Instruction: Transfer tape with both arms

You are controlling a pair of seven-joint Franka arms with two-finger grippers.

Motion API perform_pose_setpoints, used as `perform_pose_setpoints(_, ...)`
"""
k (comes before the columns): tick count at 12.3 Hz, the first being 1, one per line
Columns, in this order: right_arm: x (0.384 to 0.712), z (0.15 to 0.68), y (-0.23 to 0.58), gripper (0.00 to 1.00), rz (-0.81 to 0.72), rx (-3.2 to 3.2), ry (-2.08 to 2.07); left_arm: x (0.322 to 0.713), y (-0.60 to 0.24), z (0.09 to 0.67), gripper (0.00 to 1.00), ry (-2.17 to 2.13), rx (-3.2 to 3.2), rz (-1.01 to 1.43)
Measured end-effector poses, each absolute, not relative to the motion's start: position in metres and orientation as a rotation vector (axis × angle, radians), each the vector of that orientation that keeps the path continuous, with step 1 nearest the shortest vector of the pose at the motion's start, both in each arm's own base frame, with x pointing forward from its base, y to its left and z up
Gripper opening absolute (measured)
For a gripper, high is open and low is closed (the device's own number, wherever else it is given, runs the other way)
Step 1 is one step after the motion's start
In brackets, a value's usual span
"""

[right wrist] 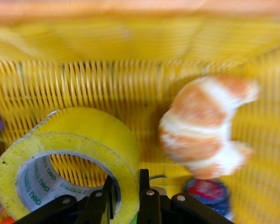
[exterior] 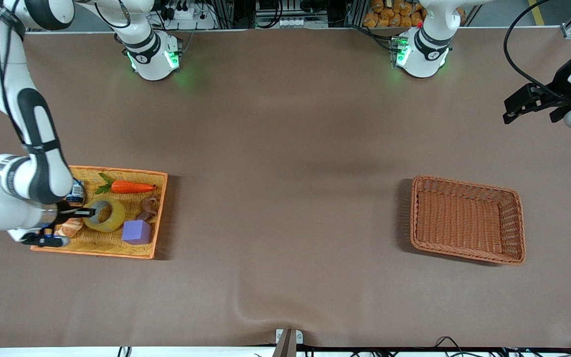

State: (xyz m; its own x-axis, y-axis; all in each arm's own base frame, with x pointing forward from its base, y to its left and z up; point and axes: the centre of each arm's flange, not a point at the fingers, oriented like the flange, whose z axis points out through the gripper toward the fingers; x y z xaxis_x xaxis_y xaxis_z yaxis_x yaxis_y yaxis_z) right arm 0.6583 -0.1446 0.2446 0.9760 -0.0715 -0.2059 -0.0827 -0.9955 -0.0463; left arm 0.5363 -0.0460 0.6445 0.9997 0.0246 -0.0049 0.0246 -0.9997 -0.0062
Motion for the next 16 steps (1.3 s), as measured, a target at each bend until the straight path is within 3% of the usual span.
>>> perform_pose_setpoints(2, 0.661, 0.307, -0.145, 0.22, 0.269, -3.036, 0.111, 0.538, -0.050, 0.642, 1.00, -0.027, -3.136, 0.015)
perform_pose_setpoints(5, 0.665, 0.368, -0.064, 0.22, 0.222, -2.978, 0.056, 0.537, -0.059, 0.641, 1.00, -0.035, -3.136, 0.018)
perform_pose_setpoints(9, 0.653, 0.349, 0.165, 0.22, 0.300, -2.945, 0.237, 0.540, -0.068, 0.632, 1.00, -0.110, -3.135, 0.045)
perform_pose_setpoints(16, 0.569, 0.280, 0.442, 0.22, 0.263, -2.784, 0.767, 0.578, -0.152, 0.539, 1.00, -0.348, -3.154, 0.112)
